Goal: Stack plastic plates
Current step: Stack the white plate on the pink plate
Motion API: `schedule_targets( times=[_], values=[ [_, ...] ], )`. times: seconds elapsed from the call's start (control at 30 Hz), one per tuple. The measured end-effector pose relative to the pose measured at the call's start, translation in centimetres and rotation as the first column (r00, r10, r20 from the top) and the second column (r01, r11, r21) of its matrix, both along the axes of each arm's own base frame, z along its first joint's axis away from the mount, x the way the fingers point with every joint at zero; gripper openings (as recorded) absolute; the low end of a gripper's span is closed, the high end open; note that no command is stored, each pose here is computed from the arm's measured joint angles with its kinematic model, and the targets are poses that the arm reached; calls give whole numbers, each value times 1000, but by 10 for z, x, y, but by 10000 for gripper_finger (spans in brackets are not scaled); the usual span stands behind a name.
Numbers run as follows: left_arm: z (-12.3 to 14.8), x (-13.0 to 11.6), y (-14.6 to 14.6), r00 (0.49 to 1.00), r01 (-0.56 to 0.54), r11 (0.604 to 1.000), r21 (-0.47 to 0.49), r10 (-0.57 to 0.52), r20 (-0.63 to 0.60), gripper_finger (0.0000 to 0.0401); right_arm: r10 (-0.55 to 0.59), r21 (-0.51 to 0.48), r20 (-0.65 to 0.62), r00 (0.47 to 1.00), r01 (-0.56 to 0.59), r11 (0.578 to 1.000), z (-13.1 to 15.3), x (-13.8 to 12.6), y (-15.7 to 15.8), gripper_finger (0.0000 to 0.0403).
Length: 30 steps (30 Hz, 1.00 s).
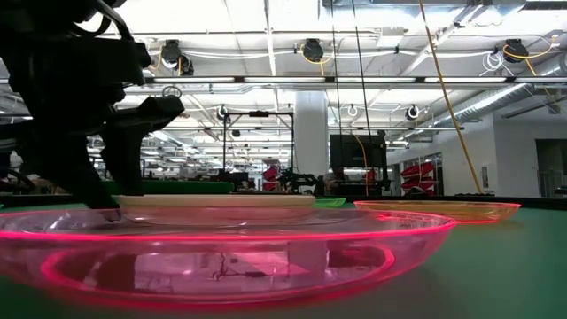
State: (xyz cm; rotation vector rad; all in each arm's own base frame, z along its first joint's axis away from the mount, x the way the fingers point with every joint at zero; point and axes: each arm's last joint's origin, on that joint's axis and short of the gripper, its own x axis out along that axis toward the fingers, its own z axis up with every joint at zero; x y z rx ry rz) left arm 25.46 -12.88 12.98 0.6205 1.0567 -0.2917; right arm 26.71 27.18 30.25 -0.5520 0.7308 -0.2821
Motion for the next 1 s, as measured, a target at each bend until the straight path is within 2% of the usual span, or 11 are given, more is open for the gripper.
schedule_targets(
  times=[0.23, 0.37, 0.63, 1.0],
  values=[
    [-1, -1, 0, 1000, 11, 1000, 10, -11, -2, 33, 0, 0, 0, 1000, 0, 1000, 0, 0, 0, 258],
    [-1, -1, 0, 1000, 16, 1000, 23, -16, -2, 12, 0, 0, 0, 1000, 0, 1000, 0, 0, 0, 258],
    [2, 2, 0, 1000, 6, 998, 68, -7, 26, 15, 0, 0, 0, 1000, 0, 1000, 0, 0, 0, 258],
    [22, 15, -6, 999, 4, 998, 66, -7, 44, 16, -12, 0, 0, 1000, 12, 1000, 0, 3, -3, 258]
  ],
)
